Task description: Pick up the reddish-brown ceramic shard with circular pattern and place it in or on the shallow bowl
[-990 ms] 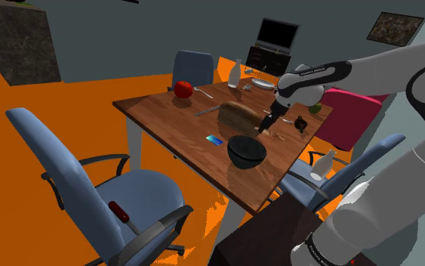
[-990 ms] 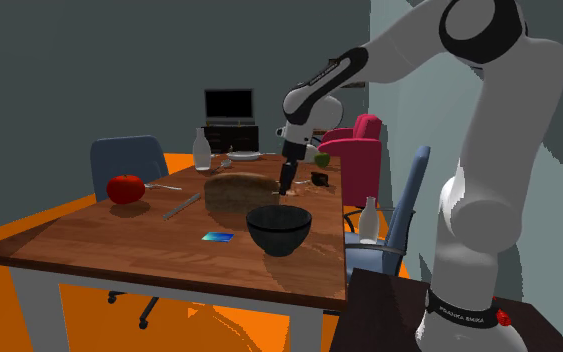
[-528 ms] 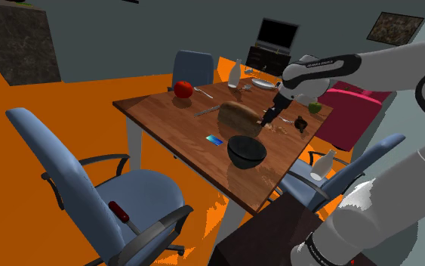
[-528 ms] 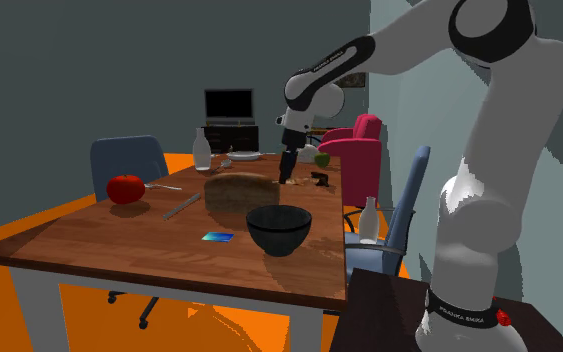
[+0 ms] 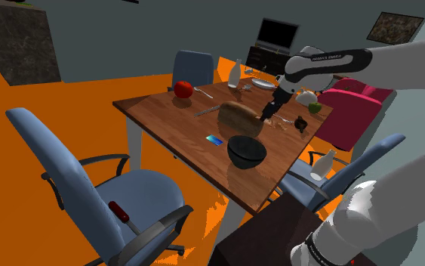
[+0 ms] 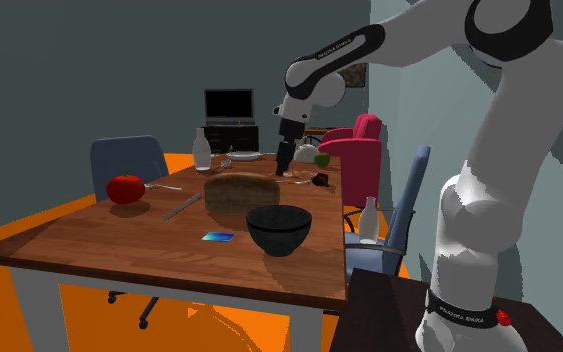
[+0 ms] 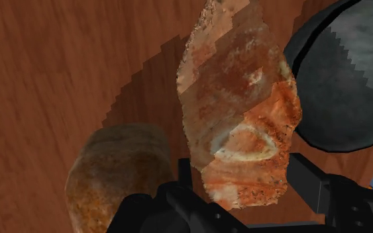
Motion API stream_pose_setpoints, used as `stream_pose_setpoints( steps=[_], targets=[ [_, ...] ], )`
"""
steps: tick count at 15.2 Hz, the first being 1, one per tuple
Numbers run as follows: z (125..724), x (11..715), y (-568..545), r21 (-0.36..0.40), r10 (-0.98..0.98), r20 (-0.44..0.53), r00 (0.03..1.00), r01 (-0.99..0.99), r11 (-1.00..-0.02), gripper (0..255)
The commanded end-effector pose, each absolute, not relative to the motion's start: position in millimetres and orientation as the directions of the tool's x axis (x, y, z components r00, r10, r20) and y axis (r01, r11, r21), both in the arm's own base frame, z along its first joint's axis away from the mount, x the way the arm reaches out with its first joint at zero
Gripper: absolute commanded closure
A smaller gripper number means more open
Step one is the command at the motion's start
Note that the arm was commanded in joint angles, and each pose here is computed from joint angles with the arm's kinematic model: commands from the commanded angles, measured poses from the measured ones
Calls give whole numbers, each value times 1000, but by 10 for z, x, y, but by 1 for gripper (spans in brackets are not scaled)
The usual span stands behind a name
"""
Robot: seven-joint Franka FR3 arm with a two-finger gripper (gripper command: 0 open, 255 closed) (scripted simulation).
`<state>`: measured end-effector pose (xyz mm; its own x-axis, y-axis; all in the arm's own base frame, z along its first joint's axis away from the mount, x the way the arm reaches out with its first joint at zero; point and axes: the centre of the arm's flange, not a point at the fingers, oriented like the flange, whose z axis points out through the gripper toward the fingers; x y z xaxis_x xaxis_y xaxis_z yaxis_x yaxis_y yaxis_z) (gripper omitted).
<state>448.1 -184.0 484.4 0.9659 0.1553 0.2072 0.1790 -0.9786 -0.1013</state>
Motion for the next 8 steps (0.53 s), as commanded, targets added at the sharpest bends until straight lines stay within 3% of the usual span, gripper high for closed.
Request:
stream_pose_setpoints(
  steps=[1,8],
  targets=[
    [4856,4412,-1599,-101,154,207,966,178,-979,255],
    [4881,4279,-685,-101,154,207,966,178,-979,255]
  ],
)
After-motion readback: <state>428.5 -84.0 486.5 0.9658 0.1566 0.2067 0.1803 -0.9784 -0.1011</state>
